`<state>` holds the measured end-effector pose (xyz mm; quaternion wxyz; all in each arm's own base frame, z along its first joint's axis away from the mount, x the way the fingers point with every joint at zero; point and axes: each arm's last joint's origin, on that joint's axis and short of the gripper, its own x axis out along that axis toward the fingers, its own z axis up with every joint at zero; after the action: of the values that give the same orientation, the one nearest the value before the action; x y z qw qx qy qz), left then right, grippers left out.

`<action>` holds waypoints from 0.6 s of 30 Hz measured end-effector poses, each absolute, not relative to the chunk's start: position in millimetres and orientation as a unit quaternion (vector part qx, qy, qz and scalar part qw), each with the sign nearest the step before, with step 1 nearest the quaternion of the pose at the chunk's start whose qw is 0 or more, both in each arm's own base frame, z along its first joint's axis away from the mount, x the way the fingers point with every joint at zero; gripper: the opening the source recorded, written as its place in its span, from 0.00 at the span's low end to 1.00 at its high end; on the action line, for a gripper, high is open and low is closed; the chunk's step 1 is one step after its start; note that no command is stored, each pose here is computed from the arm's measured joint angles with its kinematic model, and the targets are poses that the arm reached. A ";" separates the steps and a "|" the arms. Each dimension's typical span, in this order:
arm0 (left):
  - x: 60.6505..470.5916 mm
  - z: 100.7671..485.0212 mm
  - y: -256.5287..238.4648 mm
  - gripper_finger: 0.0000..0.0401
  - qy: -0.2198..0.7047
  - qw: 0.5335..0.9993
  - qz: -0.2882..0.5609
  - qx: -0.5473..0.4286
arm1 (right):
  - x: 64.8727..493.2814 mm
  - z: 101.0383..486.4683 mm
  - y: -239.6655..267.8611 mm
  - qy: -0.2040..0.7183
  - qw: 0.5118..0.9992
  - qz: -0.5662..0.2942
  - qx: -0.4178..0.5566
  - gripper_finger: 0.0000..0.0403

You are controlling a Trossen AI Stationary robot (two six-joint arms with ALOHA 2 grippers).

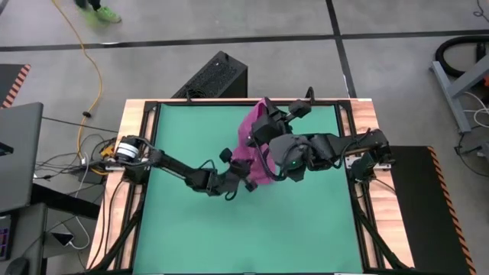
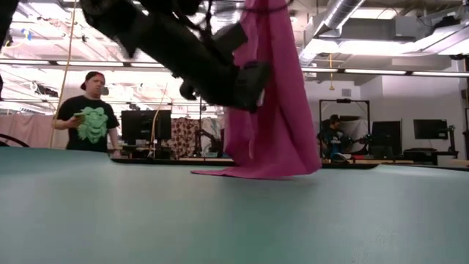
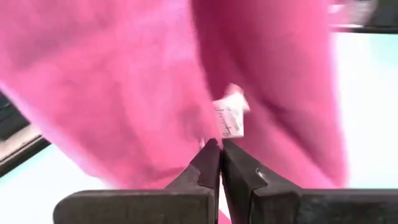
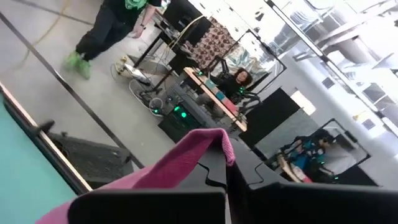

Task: Roll towel
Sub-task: Roll the pink towel

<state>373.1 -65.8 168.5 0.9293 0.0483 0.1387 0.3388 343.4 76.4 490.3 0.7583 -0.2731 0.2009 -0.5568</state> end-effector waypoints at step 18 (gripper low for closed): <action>173.9 327.7 -147.8 0.00 0.067 0.959 0.270 0.052 | 317.8 454.2 95.7 0.190 0.805 -0.505 -0.247 0.03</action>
<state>173.9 -147.8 327.7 0.9593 0.0520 0.0668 0.2695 317.8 95.7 454.2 0.8048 -0.2474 0.1903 -0.5048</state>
